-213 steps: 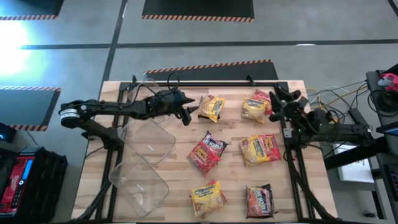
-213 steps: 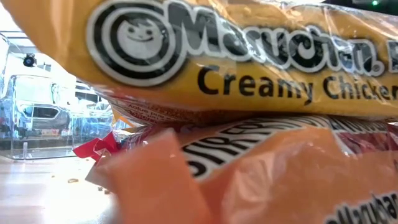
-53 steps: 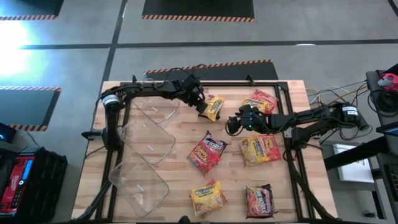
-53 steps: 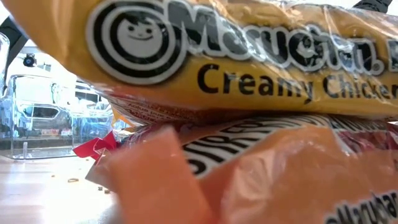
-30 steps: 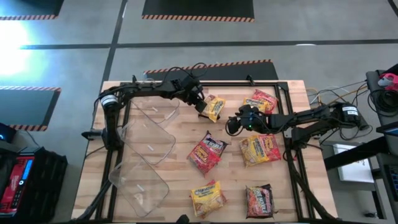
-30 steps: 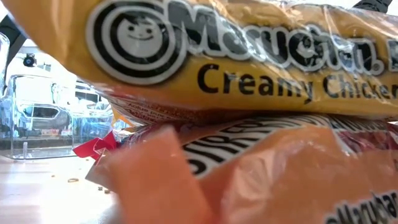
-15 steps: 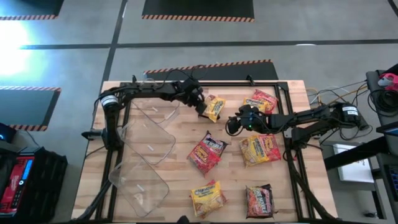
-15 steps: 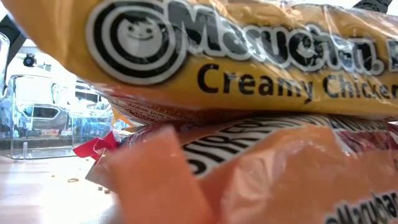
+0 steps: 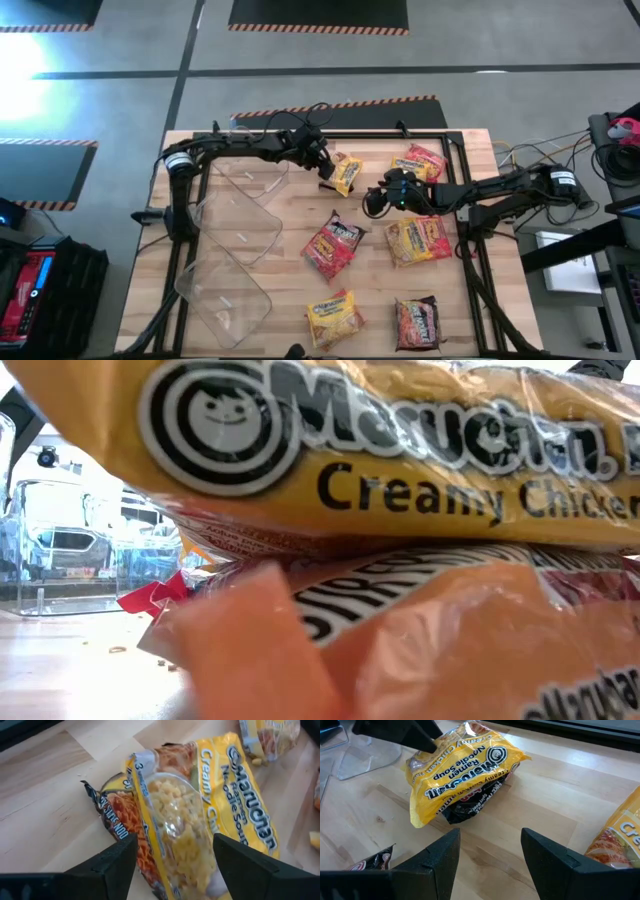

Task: Sort Maruchan noodles
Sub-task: Put the yellow noodles pack into the top transparent bin

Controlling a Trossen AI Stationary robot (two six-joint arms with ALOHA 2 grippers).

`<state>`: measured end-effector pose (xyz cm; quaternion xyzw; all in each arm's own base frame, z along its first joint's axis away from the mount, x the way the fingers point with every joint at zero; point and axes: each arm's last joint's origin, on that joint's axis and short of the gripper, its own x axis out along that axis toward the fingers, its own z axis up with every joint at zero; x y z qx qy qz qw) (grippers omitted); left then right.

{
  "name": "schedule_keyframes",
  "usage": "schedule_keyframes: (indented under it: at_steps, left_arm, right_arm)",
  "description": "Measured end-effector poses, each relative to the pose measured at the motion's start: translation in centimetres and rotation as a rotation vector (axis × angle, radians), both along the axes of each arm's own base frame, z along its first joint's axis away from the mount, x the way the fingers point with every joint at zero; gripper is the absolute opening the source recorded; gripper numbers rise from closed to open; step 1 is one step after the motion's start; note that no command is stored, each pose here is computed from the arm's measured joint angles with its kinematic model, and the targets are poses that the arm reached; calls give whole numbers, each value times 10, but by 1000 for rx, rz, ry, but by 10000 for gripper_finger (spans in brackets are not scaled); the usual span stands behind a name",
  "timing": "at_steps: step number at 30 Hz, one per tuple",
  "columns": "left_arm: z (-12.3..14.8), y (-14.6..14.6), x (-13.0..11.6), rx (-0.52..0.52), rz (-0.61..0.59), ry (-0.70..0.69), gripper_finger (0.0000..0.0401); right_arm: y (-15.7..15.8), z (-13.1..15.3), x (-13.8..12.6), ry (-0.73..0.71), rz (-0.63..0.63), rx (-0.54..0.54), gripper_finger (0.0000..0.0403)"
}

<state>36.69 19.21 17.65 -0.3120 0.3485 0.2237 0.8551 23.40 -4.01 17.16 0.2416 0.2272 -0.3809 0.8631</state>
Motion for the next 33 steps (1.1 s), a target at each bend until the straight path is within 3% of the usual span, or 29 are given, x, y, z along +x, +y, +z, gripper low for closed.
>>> schedule_keyframes:
  at_steps: [6, 13, 26, 33]
  left_arm:
    - [-14, 7, 4, -82, 12, -44, 242]
    - [-16, 8, 7, -82, 11, -63, 233]
    - [-15, 8, 7, -73, -12, -70, 123]
    - [-13, 8, 6, -62, -52, -78, 88]
  right_arm:
    - [0, 0, 0, 0, 0, 0, 201]
    - [0, 0, 0, 0, 0, 0, 201]
    - [0, 0, 0, 0, 0, 0, 201]
    - [0, 0, 0, 0, 0, 0, 201]
